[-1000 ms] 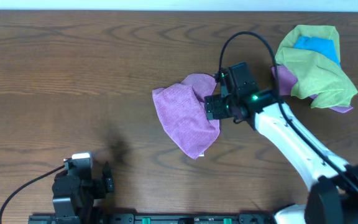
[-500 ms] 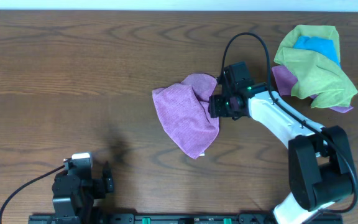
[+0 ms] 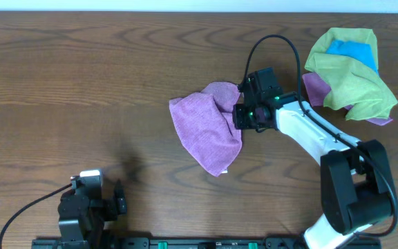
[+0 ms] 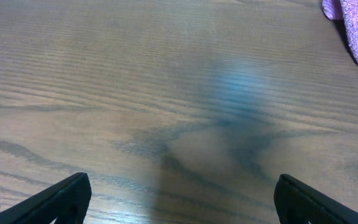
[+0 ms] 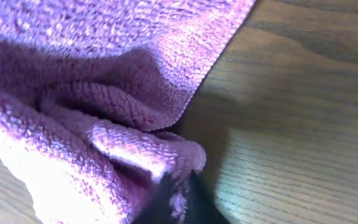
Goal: Fold the cloth
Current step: 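Release the pink cloth and spread it flat with the right gripper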
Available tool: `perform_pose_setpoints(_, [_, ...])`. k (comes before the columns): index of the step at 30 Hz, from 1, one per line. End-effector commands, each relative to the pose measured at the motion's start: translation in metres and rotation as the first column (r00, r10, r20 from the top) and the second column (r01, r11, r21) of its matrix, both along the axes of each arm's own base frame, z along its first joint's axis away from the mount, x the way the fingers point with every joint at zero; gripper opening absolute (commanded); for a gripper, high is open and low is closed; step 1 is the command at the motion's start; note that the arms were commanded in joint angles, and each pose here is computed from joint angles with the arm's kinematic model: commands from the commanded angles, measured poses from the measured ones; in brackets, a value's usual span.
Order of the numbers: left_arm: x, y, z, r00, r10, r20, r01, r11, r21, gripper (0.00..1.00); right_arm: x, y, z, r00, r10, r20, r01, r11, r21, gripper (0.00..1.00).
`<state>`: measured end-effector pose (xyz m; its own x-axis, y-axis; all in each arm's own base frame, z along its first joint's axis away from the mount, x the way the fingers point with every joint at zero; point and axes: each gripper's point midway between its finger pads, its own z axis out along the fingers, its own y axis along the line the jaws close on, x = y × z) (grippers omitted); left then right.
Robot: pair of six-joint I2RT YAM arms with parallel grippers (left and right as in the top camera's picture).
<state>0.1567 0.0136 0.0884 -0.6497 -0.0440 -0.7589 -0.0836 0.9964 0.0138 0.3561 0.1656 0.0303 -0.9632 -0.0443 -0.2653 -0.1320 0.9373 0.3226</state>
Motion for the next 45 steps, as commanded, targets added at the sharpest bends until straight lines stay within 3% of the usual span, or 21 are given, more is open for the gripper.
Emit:
perform_pose_setpoints(1, [-0.008, 0.003, -0.013, 0.998, 0.002, -0.057, 0.000, 1.000, 0.025, 0.95, 0.004, 0.002, 0.003, 1.000, 0.001, 0.005, -0.002, 1.000, 0.011, 0.01])
perform_pose_setpoints(4, [-0.008, 0.003, -0.013, 0.998, 0.002, -0.057, 0.000, 1.000, 0.025, 0.95, 0.003, -0.006, 0.007, 1.000, -0.017, 0.011, 0.017, 1.000, -0.020, 0.01])
perform_pose_setpoints(8, [-0.008, 0.003, -0.013, 0.998, 0.002, -0.056, -0.001, 1.000, 0.025, 0.95, -0.005, -0.045, 0.020, 0.988, -0.153, 0.028, 0.156, 0.969, -0.194, 0.01])
perform_pose_setpoints(11, [-0.008, 0.003, -0.013, 0.998, 0.002, -0.056, 0.000, 1.000, 0.025, 0.95, -0.020, -0.076, 0.044, 0.967, -0.246, 0.066, 0.254, 0.918, -0.305, 0.01])
perform_pose_setpoints(16, [-0.008, 0.003, -0.013, 0.998, 0.002, -0.057, 0.000, 1.000, 0.025, 0.95, -0.058, -0.096, 0.075, 0.957, -0.287, 0.043, 0.283, 0.890, -0.358, 0.01])
perform_pose_setpoints(17, [-0.008, 0.003, -0.013, 0.998, 0.002, -0.056, 0.000, 1.000, 0.025, 0.95, -0.065, -0.099, 0.077, 0.956, -0.292, 0.030, 0.282, 0.886, -0.367, 0.08])
perform_pose_setpoints(18, [-0.008, 0.003, -0.013, 0.998, 0.002, -0.057, 0.000, 1.000, 0.025, 0.95, -0.073, -0.101, 0.078, 0.955, -0.296, 0.009, 0.277, 0.883, -0.380, 0.21])
perform_pose_setpoints(19, [-0.008, 0.003, -0.013, 0.998, 0.002, -0.057, 0.000, 1.000, 0.025, 0.95, -0.080, -0.104, 0.078, 0.954, -0.298, -0.012, 0.270, 0.879, -0.393, 0.42])
perform_pose_setpoints(21, [-0.008, 0.003, -0.013, 0.998, 0.002, -0.056, 0.000, 1.000, 0.025, 0.95, -0.092, -0.112, 0.077, 0.945, -0.324, -0.043, 0.274, 0.857, -0.437, 0.63])
perform_pose_setpoints(25, [-0.008, 0.003, -0.013, 0.998, 0.002, -0.056, 0.000, 1.000, 0.025, 0.95, -0.096, -0.125, 0.079, 0.930, -0.366, -0.020, 0.309, 0.812, -0.495, 0.73])
perform_pose_setpoints(38, [-0.008, 0.004, -0.013, 0.998, 0.002, -0.057, 0.000, 0.999, 0.036, 0.95, -0.073, -0.122, 0.082, 0.921, -0.387, 0.054, 0.370, 0.822, -0.433, 0.73])
perform_pose_setpoints(45, [-0.006, 0.001, -0.011, 0.999, -0.010, -0.044, 0.011, 1.000, 0.025, 0.95, -0.064, -0.136, 0.073, 0.918, -0.396, 0.021, 0.375, 0.852, -0.365, 0.70])
